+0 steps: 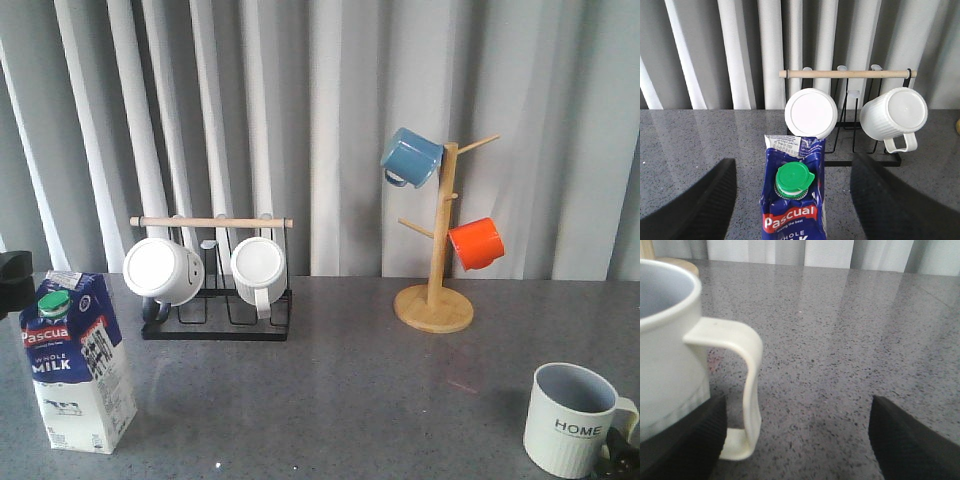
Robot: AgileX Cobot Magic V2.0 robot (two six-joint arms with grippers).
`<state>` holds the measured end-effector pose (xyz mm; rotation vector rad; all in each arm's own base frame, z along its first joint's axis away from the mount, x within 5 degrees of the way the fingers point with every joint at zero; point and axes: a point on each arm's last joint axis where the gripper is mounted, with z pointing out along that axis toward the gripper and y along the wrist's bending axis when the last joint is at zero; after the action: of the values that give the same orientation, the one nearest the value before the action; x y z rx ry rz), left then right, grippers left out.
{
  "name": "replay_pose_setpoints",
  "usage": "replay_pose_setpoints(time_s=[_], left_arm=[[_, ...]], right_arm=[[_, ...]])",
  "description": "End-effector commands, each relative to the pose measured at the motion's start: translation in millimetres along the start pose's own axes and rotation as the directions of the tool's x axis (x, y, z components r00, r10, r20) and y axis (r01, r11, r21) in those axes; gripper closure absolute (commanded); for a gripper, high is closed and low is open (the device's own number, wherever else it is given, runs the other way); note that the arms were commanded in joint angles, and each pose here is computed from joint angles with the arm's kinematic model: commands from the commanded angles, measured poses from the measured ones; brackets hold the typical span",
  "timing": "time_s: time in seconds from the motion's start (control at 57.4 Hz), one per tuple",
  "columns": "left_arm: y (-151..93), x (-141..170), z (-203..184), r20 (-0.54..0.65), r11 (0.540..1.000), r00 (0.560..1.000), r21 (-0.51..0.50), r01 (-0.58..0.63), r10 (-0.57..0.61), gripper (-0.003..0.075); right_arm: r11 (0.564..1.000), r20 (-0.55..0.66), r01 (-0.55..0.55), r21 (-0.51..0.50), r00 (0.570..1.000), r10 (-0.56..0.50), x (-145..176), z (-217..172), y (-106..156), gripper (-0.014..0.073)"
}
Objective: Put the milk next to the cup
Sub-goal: 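Lower the right gripper toward the white HOME mug handle, then grasp the white HOME mug with the right gripper and slide it toward the table center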
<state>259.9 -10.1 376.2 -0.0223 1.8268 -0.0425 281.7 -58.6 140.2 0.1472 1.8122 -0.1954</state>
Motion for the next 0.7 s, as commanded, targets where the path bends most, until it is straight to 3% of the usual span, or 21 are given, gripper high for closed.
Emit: replay_pose_setpoints(time_s=[0.0,0.105,0.383,0.54,0.679], left_arm=[[-2.8,-20.2,-8.7,0.118,1.000,0.993,0.023,0.011,-0.014,0.0260],[-2.8,-20.2,-8.7,0.118,1.000,0.993,0.023,0.011,-0.014,0.0260],[-2.8,-20.2,-8.7,0.118,1.000,0.993,0.023,0.011,-0.014,0.0260],[-2.8,-20.2,-8.7,0.118,1.000,0.993,0.023,0.011,-0.014,0.0260],[-2.8,-20.2,-8.7,0.118,1.000,0.993,0.023,0.011,-0.014,0.0260]], right_arm=[[0.999,0.153,-0.031,0.007,0.988,0.030,-21.9,5.6,-2.4,0.0069],[0.997,0.177,-0.073,0.013,0.982,0.069,-23.5,9.5,-3.6,0.0171],[0.987,0.167,-0.149,-0.052,0.974,0.156,-23.1,12.1,1.4,0.0604],[0.988,0.172,-0.125,-0.089,0.975,0.139,-25.1,11.3,5.9,0.0603],[0.986,0.243,-0.021,-0.166,0.968,0.062,-40.2,4.3,26.6,0.0601]])
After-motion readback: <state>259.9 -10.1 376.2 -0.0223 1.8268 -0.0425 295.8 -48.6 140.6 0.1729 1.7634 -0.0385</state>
